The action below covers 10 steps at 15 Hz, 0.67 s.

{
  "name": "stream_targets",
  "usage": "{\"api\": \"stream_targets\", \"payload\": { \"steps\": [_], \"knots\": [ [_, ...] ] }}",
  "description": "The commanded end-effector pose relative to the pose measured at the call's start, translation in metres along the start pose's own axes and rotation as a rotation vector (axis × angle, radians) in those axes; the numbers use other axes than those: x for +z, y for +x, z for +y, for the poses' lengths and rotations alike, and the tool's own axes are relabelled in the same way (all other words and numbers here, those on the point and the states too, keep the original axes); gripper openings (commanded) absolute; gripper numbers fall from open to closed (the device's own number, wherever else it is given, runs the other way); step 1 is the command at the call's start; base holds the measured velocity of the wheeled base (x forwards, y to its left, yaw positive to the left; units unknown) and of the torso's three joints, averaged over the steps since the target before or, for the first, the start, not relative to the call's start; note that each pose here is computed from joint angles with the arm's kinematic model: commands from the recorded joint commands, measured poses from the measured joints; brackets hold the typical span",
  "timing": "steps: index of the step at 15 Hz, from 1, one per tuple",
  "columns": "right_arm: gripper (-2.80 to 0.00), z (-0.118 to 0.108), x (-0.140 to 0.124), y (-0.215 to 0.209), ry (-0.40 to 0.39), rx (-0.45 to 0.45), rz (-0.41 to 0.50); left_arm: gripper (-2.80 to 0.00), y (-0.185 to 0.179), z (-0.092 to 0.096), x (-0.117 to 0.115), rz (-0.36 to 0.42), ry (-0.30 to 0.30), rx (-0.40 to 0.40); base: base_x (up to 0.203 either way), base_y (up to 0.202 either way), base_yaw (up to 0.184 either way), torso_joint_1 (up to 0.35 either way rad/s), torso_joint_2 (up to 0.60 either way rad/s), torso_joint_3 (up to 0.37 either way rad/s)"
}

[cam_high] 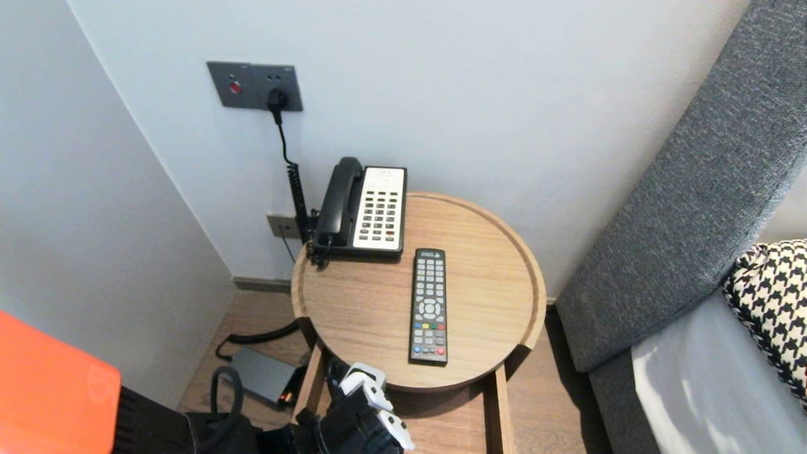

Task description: Put the remote controls on the table in the drawer one by one

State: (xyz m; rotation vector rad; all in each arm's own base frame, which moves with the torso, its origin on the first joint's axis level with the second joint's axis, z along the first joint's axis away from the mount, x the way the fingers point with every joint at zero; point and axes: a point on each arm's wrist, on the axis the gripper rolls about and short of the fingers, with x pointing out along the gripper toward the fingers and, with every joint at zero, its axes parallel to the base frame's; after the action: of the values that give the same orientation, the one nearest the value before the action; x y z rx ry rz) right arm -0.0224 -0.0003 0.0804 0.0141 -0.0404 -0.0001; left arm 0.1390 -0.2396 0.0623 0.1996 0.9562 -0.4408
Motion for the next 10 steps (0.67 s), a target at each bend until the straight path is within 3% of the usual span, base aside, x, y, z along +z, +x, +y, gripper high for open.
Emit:
{"api": "stream_targets", "payload": {
  "steps": [1, 10],
  "knots": [
    [-2.8, -0.0001, -0.0068, 0.0016, 0.0, 0.0, 0.025, -2.8, 0.0018, -0.0009, 0.0002, 0.001, -0.003, 0.002, 0.0, 0.0, 0.0, 0.0, 0.0, 0.0],
    [-2.8, -0.0001, -0.0068, 0.0016, 0.0, 0.0, 0.025, -2.8, 0.0041, -0.0015, -0.0029, 0.015, 0.016, 0.005, 0.0, 0.0, 0.0, 0.0, 0.0, 0.0]
  ]
}}
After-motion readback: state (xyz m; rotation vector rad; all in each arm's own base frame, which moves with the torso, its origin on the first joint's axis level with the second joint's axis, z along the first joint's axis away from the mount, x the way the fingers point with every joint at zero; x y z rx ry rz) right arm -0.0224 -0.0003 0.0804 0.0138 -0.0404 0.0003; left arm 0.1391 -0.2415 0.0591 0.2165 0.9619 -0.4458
